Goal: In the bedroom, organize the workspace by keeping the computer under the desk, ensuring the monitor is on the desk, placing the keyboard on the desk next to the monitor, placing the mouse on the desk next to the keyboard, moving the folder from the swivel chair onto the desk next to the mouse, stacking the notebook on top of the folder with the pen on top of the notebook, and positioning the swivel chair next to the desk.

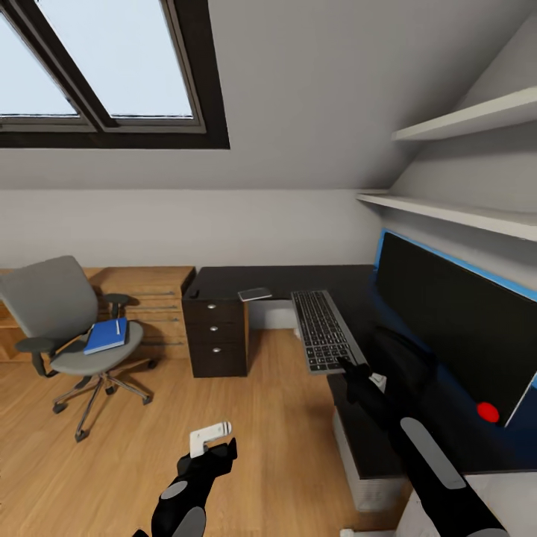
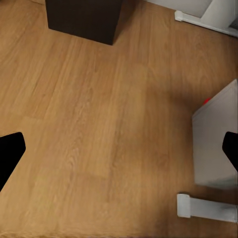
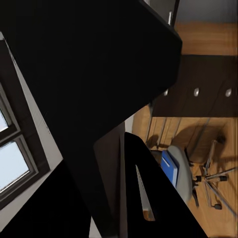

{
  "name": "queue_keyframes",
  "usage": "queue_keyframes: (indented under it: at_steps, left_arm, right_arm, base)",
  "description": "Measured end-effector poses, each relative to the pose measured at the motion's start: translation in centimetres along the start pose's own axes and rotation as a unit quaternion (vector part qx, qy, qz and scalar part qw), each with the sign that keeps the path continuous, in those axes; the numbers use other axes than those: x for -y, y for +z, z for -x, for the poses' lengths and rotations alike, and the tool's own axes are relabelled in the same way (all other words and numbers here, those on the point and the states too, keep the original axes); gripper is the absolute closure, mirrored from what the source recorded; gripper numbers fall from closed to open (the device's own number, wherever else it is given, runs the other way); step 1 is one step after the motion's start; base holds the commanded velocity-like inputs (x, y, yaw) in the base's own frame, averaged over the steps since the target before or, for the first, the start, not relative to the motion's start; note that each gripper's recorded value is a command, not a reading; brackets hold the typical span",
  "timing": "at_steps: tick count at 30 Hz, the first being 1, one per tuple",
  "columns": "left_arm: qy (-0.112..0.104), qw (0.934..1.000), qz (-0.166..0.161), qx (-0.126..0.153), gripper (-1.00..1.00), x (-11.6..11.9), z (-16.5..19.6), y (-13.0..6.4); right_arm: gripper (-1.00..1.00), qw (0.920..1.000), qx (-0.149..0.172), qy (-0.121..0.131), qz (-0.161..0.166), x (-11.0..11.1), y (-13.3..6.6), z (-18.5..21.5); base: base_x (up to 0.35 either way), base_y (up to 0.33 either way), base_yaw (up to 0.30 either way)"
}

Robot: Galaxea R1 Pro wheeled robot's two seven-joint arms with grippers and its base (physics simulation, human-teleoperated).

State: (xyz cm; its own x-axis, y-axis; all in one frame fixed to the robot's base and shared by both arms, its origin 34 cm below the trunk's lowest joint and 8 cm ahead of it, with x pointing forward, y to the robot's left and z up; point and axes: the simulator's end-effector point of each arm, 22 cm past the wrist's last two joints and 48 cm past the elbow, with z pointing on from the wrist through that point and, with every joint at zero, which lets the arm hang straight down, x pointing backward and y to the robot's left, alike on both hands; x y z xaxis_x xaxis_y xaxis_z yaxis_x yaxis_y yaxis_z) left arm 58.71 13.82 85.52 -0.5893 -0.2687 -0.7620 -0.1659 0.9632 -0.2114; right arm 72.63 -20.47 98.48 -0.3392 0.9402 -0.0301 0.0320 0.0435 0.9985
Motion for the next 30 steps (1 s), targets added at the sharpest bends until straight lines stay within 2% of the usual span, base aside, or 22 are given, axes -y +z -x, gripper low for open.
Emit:
queue_keyframes:
  at_steps: [8,10,11,13,22,30]
  left_arm:
    - [0.0,1.0,0.0,0.0,-1.0,0.0,0.4,-0.4]
    - [0.0,1.0,-0.001,0.001,-1.0,0.0,0.4,-0.4]
    - [0.0,1.0,-0.002,0.001,-1.0,0.1,0.4,-0.4]
    - [0.0,1.0,-0.003,0.001,-1.0,0.1,0.5,-0.4]
    - [0.0,1.0,-0.002,0.002,-1.0,0.0,0.5,-0.4]
    - [0.0,1.0,-0.002,0.002,-1.0,0.0,0.5,-0.4]
  right_arm:
    - [1.0,0.9999,0.006,-0.004,-0.014,0.6,-0.5,1.0]
    - [1.0,0.9987,0.015,-0.003,-0.048,3.8,-1.1,2.3]
    - [1.0,0.9988,0.016,0.0,-0.047,3.7,-1.1,2.4]
    - [1.0,0.998,0.02,0.0,-0.06,4.9,-1.5,2.9]
    - [1.0,0.9979,0.02,0.0,-0.061,5.0,-1.5,3.0]
    - [1.0,0.9979,0.02,0.0,-0.061,5.0,-1.5,3.0]
  base:
    - [-0.189,-0.177,0.0]
    - [-0.015,-0.016,0.0]
    - [-0.007,-0.007,0.0]
    - [-0.048,-0.22,0.0]
    - [-0.008,-0.17,0.0]
    - [0.038,-0.026,0.0]
